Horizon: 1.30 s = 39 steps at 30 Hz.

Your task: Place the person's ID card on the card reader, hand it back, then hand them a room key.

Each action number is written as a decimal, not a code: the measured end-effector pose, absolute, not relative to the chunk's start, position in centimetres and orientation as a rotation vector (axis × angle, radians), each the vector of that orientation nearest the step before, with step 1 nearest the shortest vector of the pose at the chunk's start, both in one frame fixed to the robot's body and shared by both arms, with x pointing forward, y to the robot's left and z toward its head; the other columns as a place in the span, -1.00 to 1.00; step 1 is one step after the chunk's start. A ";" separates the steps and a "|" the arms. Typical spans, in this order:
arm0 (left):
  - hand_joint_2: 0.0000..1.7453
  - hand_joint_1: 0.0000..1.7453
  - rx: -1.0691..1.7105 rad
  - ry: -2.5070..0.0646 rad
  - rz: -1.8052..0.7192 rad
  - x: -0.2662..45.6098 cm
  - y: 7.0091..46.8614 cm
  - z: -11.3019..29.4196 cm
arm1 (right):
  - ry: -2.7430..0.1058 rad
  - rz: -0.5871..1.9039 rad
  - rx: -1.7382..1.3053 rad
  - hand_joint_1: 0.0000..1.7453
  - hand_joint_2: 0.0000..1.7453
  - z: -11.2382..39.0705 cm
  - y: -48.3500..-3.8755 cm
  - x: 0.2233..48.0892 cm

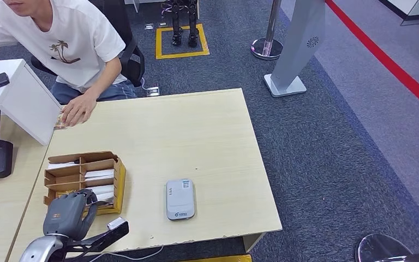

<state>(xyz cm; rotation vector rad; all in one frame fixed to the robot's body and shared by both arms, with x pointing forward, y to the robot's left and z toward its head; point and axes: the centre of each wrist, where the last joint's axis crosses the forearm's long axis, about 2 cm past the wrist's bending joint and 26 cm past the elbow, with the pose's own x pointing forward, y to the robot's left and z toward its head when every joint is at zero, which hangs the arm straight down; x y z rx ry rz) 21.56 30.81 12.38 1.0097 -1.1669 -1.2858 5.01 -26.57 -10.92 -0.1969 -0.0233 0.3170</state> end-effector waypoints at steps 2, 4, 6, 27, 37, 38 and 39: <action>1.00 1.00 1.025 -1.179 -1.281 21.6 30.8 12.4 | -0.023 0.314 -0.196 -1.00 -1.00 -10.9 -26.6 5.0; 1.00 1.00 1.046 -1.194 -1.272 21.6 30.7 12.6 | -0.024 0.313 -0.196 -1.00 -1.00 -10.9 -26.6 5.0; 1.00 1.00 1.074 -1.223 -1.256 21.7 30.7 13.0 | -0.025 0.311 -0.195 -1.00 -1.00 -10.9 -26.6 5.0; 1.00 1.00 1.226 -1.361 -0.997 24.9 32.6 16.8 | 0.107 0.353 -0.177 -1.00 -1.00 -11.1 -26.8 3.9; 1.00 1.00 1.429 -1.226 -0.933 29.8 35.7 18.6 | 0.099 0.400 -0.171 -1.00 -1.00 -11.0 -26.8 4.1; 1.00 1.00 1.443 -1.219 -0.932 30.4 35.9 18.8 | 0.098 0.404 -0.171 -1.00 -1.00 -11.0 -26.8 4.1; 1.00 1.00 1.455 -1.211 -0.932 30.9 36.0 19.0 | 0.098 0.408 -0.170 -1.00 -1.00 -11.0 -26.8 4.1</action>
